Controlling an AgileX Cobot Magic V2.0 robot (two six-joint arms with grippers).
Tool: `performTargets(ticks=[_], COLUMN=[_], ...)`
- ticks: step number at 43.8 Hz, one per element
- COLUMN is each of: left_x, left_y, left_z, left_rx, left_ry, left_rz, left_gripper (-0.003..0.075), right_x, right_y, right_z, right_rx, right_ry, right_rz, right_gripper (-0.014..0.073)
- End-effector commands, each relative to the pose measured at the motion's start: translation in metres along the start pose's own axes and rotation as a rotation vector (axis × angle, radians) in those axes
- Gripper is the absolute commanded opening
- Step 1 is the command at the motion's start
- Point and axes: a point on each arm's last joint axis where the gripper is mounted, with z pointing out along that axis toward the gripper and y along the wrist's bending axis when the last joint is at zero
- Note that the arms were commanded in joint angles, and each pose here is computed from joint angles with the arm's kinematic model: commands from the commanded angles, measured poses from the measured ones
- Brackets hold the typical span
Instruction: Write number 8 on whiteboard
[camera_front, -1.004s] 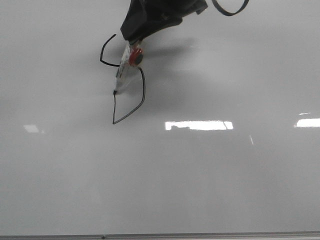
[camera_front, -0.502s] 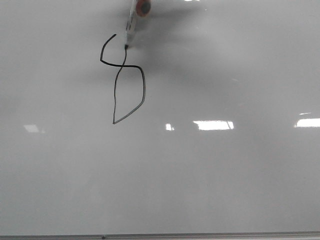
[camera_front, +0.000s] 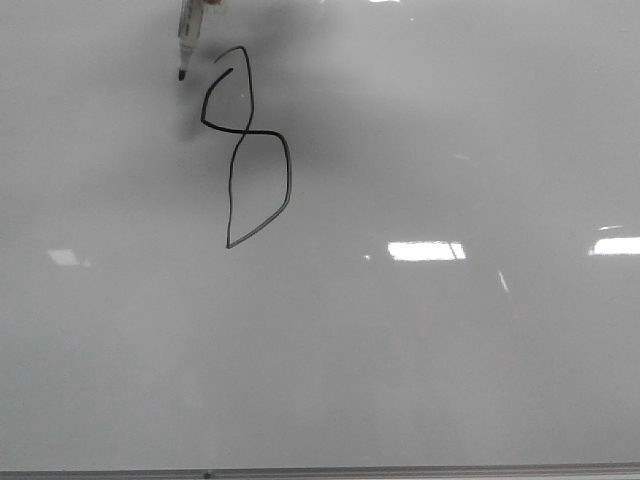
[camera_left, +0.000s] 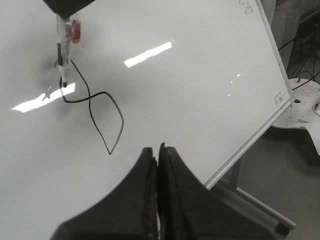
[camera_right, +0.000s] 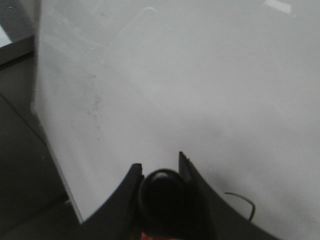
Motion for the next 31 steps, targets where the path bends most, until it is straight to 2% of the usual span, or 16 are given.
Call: performTargets(ticks=[1,10,13,15,18,21,24,27,31], left_x=[-0.015,-0.015,-0.014,-0.015,-0.019,-0.023,-0.026,-0.028,-0.027], left_y=[0.003,0.003,0.001,-0.001,-0.004,-0.009,-0.012,-0.016,-0.021], left_z=[-0.003,-0.003,-0.003,-0.003,-0.003,-0.002,0.0,0.004,0.011], left_rx=[-0.028,-0.027,-0.012,0.011,0.059,0.116,0.164,0.217,0.284], left_ry=[-0.089,-0.088,-0.085,-0.077,-0.058,-0.028,0.0,0.036,0.102], left_rz=[-0.025,-0.027,-0.054,-0.083,-0.132,-0.187,-0.236,-0.294,-0.345], left_gripper=[-0.002,-0.002,0.0012,0.0075,0.0218,0.0419,0.0576,0.0664,0.0672], right_x=[-0.039,-0.024,-0.01,0.001,0.016,0.027,0.033,0.033,0.029], right_y=[0.03,0.055,0.058,0.06,0.062,0.068,0.077,0.091,0.109], right_z=[-0.06,-0.086,-0.087,-0.086,-0.083,-0.078,-0.076,-0.077,-0.076], right_rx=[-0.041,-0.188,-0.225,-0.249,-0.294,-0.374,-0.471,-0.569,-0.644], right_ry=[-0.128,0.017,0.078,0.12,0.164,0.177,0.173,0.159,0.132], right_rz=[-0.068,-0.107,-0.106,-0.104,-0.079,-0.056,-0.048,-0.065,-0.075], right_gripper=[-0.007,-0.007,-0.007,-0.007,-0.007,-0.007,-0.007,-0.007,-0.007])
